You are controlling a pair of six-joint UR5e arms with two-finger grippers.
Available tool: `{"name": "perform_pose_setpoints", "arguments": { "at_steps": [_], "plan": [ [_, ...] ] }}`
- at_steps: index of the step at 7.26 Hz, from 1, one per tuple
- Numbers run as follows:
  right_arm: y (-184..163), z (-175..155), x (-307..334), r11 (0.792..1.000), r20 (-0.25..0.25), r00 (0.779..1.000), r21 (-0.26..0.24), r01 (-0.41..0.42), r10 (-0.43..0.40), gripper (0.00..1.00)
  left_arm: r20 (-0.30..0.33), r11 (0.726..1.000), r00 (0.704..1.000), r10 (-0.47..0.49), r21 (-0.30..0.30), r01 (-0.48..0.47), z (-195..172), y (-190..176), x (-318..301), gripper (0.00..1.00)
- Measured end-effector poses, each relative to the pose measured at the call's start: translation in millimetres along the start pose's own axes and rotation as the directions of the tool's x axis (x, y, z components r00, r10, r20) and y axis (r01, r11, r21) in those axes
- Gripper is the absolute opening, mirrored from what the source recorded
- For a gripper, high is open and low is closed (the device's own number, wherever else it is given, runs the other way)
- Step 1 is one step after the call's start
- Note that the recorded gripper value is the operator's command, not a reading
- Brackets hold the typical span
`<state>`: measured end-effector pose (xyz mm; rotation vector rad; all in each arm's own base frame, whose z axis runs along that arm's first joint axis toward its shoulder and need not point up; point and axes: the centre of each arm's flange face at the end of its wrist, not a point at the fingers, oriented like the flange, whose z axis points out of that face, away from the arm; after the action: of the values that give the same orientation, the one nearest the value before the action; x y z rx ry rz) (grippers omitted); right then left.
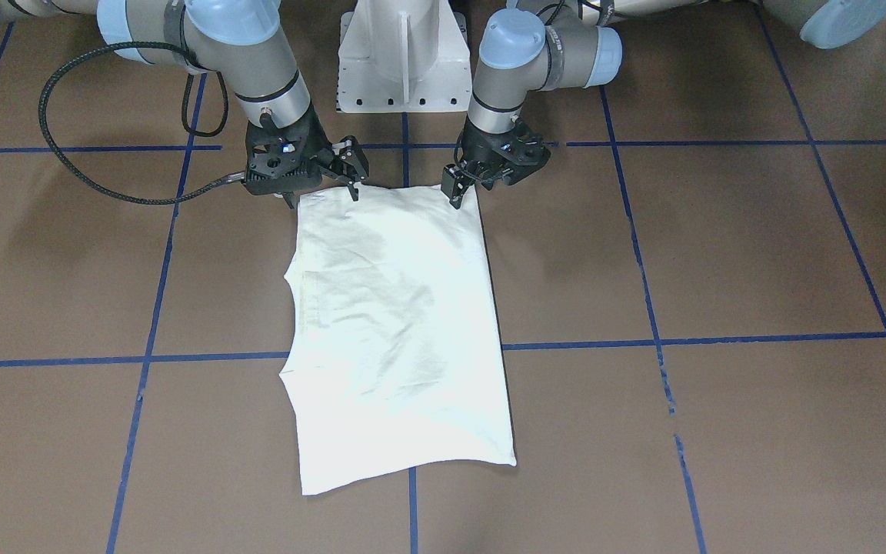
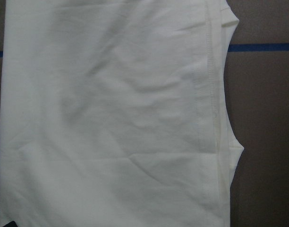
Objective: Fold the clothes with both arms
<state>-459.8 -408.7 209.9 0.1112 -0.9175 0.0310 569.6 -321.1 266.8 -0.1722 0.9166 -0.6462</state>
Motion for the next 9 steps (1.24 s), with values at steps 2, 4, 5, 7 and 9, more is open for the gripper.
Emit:
{"name": "perform_pose_setpoints", "arguments": {
  "at_steps": [2, 4, 5, 7, 9],
  "plan": [
    [-0.6, -0.4, 0.3, 1.0, 0.0, 1.0, 0.001, -0.001, 0.001, 1.0, 0.003, 1.0, 1.0, 0.004, -0.006, -0.004, 1.4, 5.0, -0.3, 0.6],
    [-0.5, -1.1, 0.1, 1.0, 0.001, 1.0, 0.002, 0.0, 0.0, 1.0, 0.006, 1.0, 1.0, 0.004, -0.008, -0.004, 2.8, 6.9, -1.5, 0.5],
    [-0.3, -1.3, 0.1, 1.0, 0.002, 1.0, 0.002, 0.0, 0.0, 1.0, 0.007, 1.0, 1.0, 0.005, -0.009, -0.005, 3.2, 7.2, -1.9, 0.46],
    [0.0, -1.5, 1.2, 1.0, 0.0, 1.0, 0.001, -0.001, 0.001, 1.0, 0.009, 1.0, 1.0, 0.008, -0.012, -0.008, 4.0, 10.3, -2.9, 0.36],
    [0.2, -1.3, 2.4, 1.0, -0.001, 1.0, 0.001, -0.001, 0.001, 1.0, 0.012, 1.0, 1.0, 0.013, -0.017, -0.013, 5.1, 14.8, -4.1, 0.07]
  ]
}}
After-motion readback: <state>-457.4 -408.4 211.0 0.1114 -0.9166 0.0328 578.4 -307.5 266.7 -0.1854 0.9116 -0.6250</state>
